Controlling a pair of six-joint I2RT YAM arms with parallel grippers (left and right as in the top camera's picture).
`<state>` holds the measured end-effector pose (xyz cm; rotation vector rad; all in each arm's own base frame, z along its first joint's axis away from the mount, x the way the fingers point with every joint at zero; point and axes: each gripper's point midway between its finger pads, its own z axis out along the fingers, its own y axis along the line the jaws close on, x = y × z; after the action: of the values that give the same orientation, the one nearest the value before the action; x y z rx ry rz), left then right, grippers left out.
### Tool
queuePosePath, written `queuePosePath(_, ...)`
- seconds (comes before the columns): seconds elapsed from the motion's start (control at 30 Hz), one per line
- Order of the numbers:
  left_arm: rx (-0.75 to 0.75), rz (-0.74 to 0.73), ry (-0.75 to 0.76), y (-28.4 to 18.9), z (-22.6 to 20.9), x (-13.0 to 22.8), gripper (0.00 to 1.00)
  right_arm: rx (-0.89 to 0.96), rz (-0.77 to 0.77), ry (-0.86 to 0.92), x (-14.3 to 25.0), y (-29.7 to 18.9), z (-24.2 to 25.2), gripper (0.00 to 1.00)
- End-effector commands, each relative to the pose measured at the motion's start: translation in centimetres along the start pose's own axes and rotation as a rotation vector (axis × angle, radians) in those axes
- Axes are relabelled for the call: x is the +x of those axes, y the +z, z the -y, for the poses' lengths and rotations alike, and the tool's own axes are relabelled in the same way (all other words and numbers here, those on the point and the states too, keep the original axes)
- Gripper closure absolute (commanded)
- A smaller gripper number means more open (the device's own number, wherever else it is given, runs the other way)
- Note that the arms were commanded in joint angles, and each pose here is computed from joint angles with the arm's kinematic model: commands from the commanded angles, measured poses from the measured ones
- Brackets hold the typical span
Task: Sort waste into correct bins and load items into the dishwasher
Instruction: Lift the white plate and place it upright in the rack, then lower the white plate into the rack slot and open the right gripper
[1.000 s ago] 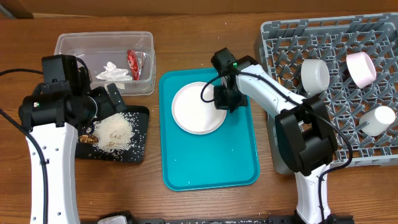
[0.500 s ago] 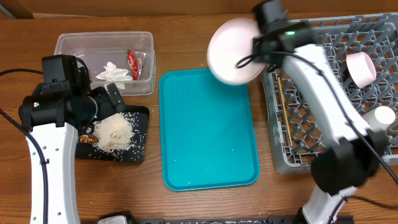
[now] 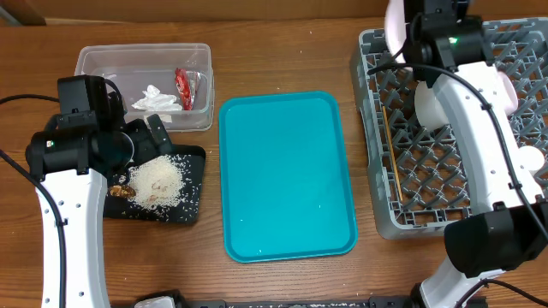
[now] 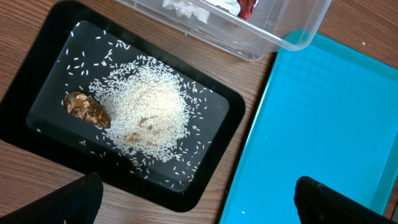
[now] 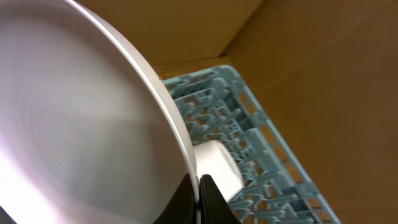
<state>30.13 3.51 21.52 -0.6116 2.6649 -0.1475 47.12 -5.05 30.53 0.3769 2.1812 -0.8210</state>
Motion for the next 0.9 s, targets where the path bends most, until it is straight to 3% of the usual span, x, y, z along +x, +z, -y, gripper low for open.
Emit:
queuePosePath(0.0, 0.0, 0.015, -0.006, -0.3, 0.0, -0.4, 0.0, 0.103, 0.011, 0.032, 0.1, 0.6, 1.3, 0.96)
queuePosePath(0.5, 0.0, 0.015, -0.006, -0.3, 0.0, -0.4, 0.0, 0.141, -0.071, -0.044, 6.7, 4.6, -1.7, 0.96)
queuePosePath(0.73, 0.0, 0.015, -0.006, -0.3, 0.0, -0.4, 0.0, 0.134, -0.084, -0.054, 7.5, 4.9, -2.0, 0.96)
queuePosePath(0.87, 0.0, 0.015, -0.006, -0.3, 0.0, -0.4, 0.0, 0.255, -0.021, -0.024, 6.1, 4.5, -0.1, 0.96)
